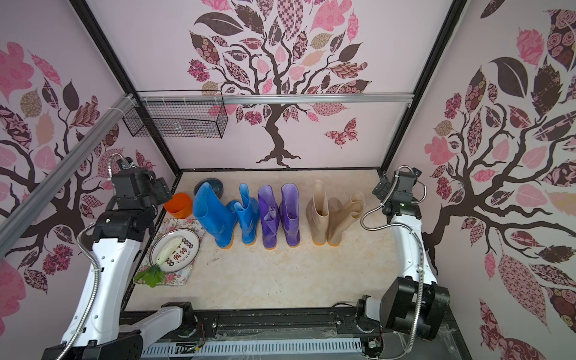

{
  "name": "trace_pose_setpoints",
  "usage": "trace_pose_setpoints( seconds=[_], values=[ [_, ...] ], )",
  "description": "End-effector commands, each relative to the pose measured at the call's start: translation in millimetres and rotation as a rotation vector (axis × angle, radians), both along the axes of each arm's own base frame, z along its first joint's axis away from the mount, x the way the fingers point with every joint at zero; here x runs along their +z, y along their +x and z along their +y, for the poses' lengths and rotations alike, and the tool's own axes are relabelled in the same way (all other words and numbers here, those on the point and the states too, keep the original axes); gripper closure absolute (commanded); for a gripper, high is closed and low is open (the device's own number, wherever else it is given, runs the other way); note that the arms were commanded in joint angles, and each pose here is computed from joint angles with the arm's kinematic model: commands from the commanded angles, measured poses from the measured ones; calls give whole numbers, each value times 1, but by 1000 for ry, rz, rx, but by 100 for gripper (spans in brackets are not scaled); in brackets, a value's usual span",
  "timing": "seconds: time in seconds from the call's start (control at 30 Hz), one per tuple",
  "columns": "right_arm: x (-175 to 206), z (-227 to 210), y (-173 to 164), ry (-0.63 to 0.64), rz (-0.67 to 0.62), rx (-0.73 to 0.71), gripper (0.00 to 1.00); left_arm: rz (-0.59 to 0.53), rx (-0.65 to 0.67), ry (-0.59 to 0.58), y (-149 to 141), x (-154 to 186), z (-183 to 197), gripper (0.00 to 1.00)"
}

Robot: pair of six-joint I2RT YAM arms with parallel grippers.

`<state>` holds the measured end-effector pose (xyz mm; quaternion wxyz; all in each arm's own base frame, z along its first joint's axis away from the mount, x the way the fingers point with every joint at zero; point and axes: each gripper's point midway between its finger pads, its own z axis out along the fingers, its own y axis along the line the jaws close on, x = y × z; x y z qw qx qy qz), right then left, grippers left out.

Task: Match and arrange rain boots in pairs
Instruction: Reset both arms

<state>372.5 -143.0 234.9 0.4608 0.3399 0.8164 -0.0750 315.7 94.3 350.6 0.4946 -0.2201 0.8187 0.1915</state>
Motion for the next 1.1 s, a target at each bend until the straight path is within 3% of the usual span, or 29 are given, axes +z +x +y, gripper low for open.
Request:
trace_pose_setpoints(
  seconds=[0.0,0.23,0.4,0.53,0.63,0.77,0.93,1.07],
  values=[
    [-17,-18,-15,-31,-13,-129,0,30,69,29,-3,-34,15,18],
    [-89,-15,-34,58,45,-168,0,106,115,14,-11,-111,28,15],
    [-121,4,-36,80,21,-93,0,143,-27,-38,5,-170,8,15],
    [-124,47,-20,-169,-28,70,0,134,-140,16,25,-203,-6,16],
    [-131,62,-17,-160,-116,144,0,103,-190,23,33,-217,-17,16],
    [-107,74,-16,-218,-277,232,0,-104,-237,29,41,-216,-27,16],
    [-108,97,3,-199,-286,378,0,-193,-309,17,46,-220,-39,15],
    [-108,117,4,-187,-371,466,0,-235,-333,0,62,-217,-44,15]
  ],
)
